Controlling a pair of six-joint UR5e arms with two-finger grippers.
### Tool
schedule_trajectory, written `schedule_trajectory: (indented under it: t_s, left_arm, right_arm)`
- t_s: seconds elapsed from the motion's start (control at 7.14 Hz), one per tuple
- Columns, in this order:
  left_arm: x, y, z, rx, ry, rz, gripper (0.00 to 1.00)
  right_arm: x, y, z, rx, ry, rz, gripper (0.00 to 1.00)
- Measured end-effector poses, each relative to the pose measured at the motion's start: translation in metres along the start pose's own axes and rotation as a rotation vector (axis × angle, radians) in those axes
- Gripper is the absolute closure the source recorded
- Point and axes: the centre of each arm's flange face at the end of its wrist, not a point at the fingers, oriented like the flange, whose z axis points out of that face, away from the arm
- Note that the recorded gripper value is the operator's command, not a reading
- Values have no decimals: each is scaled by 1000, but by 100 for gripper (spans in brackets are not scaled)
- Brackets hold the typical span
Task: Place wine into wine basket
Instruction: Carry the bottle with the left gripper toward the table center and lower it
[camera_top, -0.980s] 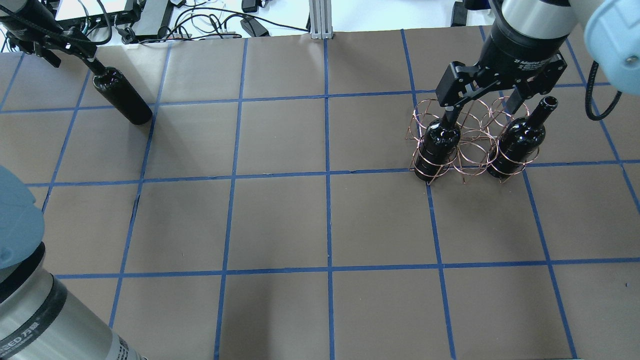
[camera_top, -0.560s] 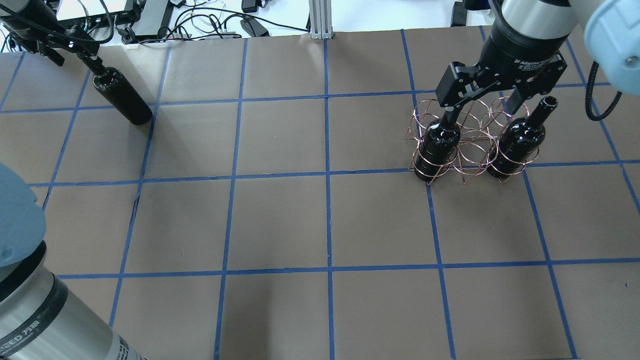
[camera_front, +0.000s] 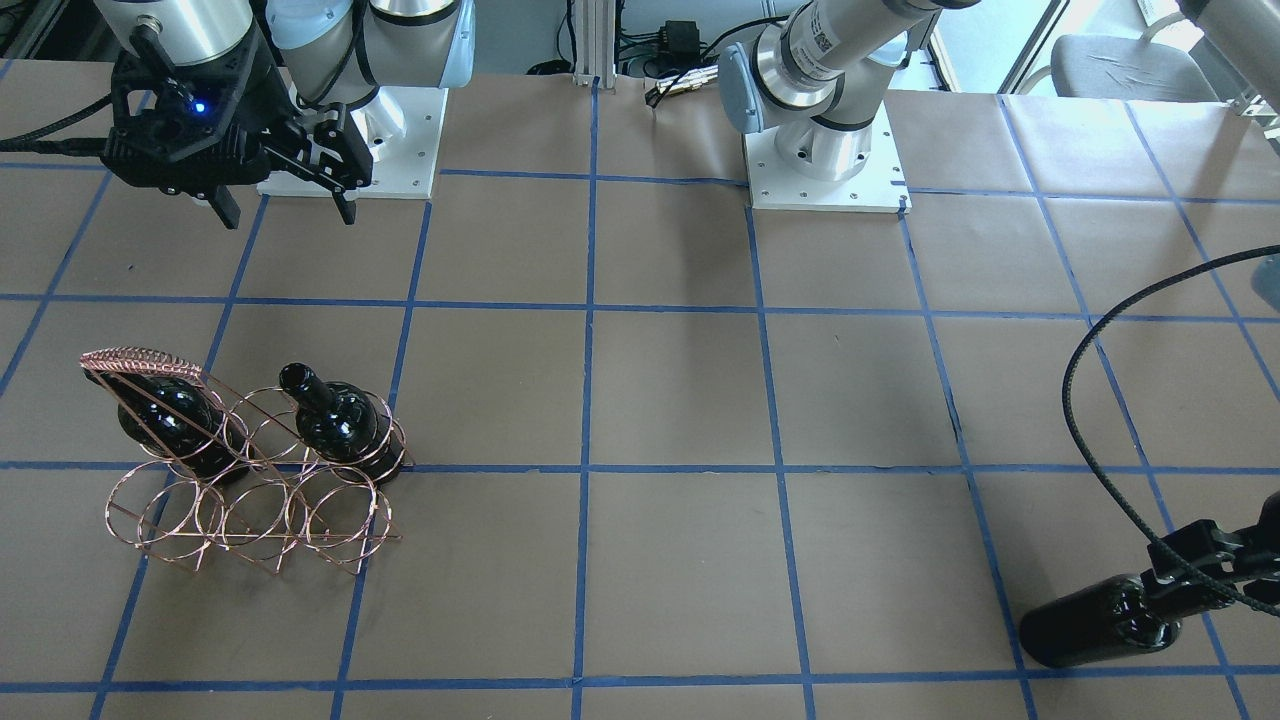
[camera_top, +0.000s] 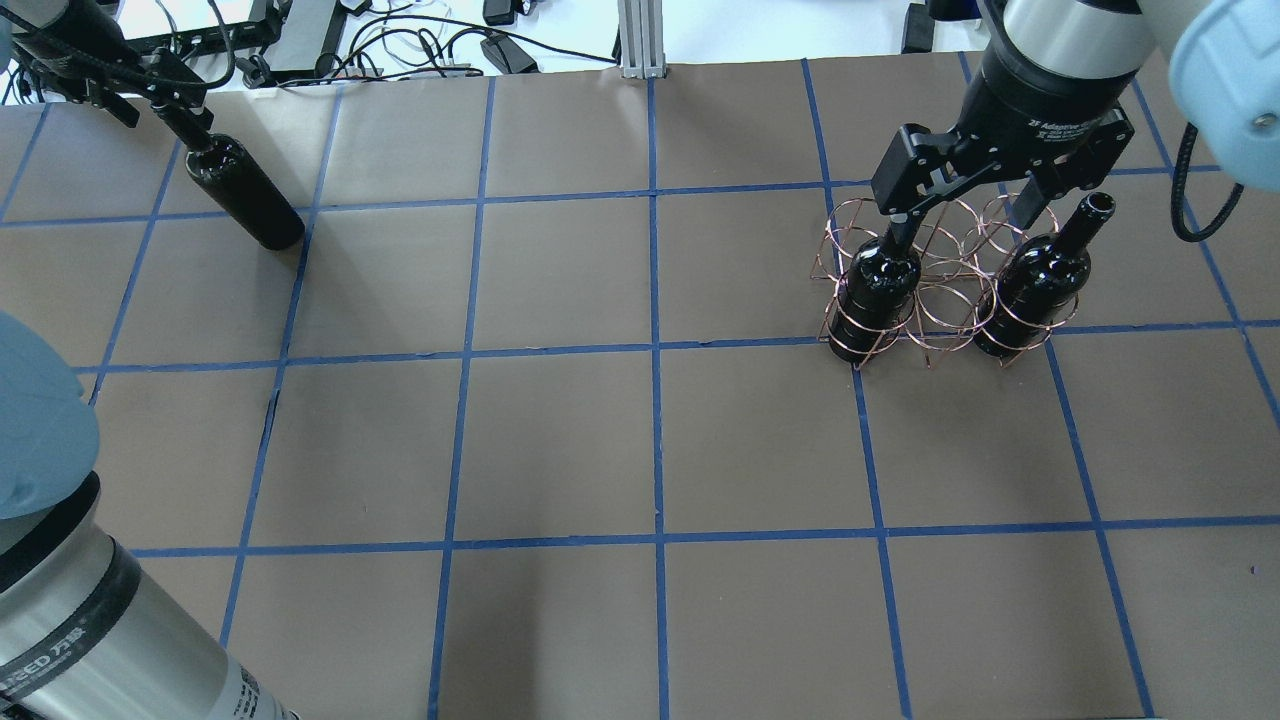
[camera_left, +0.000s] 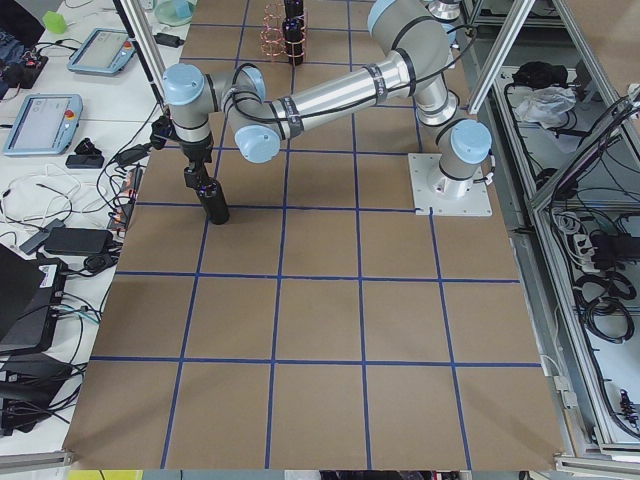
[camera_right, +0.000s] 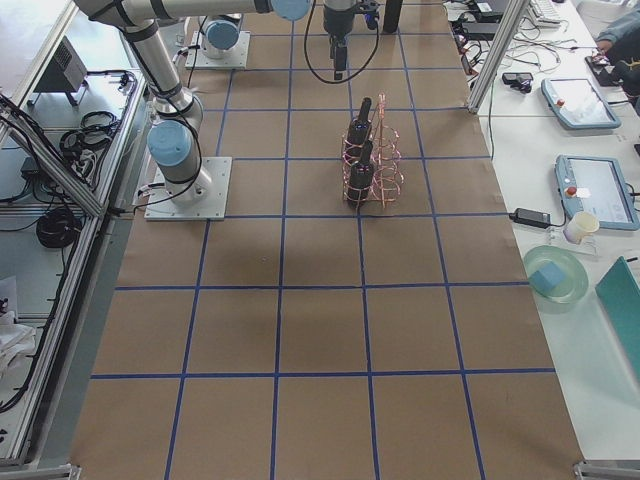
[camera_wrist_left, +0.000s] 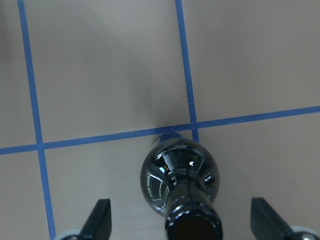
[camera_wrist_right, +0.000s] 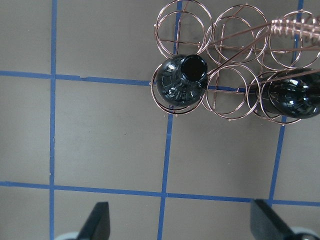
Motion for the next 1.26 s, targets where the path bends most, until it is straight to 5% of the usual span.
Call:
schedule_trajectory:
  t_s: [0.14,0.42,1.26]
  left_arm:
    - [1,-1,2,2,6,-4,49]
    - [2,0,4,-7,11,-7,100]
    - [47,3,-29,-13,7,-32,100]
  right_arm:
    - [0,0,0,-1,0,0,0]
    - [-1,0,0,-3,0,-1,0]
    - [-1,1,0,-4,-1,-2,0]
